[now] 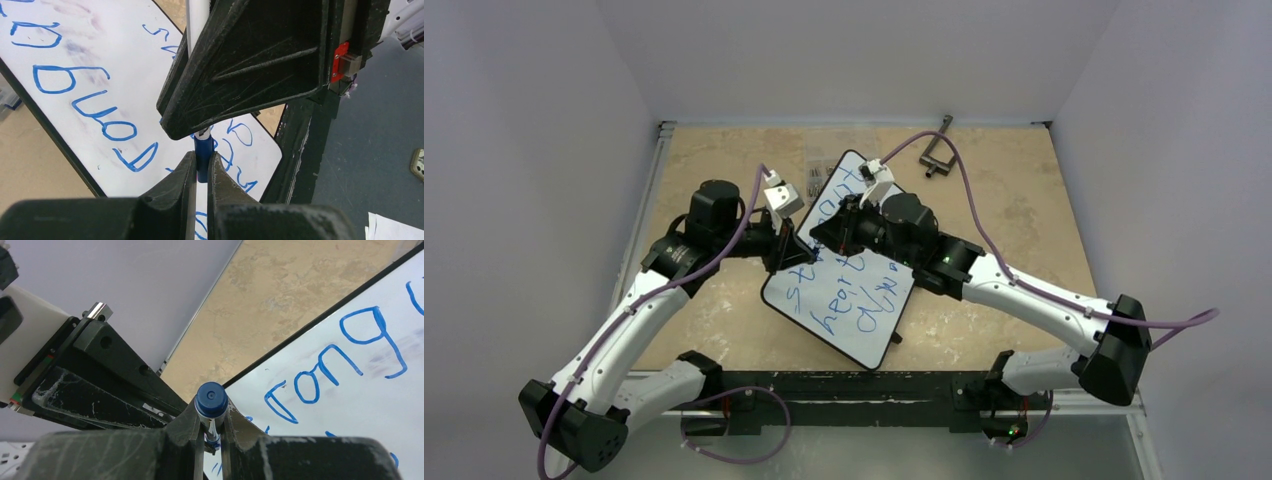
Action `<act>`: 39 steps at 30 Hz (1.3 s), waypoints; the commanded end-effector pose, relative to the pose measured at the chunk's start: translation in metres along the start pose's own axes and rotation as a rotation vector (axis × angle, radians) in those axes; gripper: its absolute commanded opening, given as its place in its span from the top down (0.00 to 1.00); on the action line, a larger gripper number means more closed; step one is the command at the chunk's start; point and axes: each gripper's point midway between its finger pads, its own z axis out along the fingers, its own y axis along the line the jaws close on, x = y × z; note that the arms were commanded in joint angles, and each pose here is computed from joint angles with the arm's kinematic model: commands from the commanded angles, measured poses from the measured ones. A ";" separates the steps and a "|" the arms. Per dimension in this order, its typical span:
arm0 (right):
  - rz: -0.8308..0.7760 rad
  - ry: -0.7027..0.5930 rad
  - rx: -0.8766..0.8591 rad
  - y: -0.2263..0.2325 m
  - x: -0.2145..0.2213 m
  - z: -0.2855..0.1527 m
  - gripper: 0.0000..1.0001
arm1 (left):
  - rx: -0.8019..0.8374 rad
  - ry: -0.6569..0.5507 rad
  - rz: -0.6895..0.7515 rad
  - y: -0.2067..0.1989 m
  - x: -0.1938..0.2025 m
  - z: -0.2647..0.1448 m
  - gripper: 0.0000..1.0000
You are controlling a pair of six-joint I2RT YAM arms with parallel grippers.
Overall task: Write a sentence on the whiteboard
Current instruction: Insert the whiteboard marker without the cap into the pen cap.
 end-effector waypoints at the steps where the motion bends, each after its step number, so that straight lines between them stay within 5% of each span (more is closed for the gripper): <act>1: 0.118 0.056 -0.008 0.021 0.014 0.005 1.00 | 0.059 -0.213 0.164 -0.017 -0.067 -0.006 1.00; 12: 0.144 0.079 0.040 0.025 0.028 0.019 1.00 | 0.023 -0.263 0.191 -0.016 -0.094 -0.011 1.00; 26: -0.153 0.059 -0.248 0.074 0.028 0.004 1.00 | 0.144 -0.285 0.218 -0.039 -0.123 -0.017 1.00; 35: -0.133 0.046 -0.150 0.063 0.020 0.009 1.00 | 0.106 -0.267 0.208 -0.031 -0.118 -0.014 1.00; 39: -0.113 0.034 -0.112 0.061 0.013 0.008 1.00 | 0.068 -0.239 0.216 -0.023 -0.108 -0.013 0.77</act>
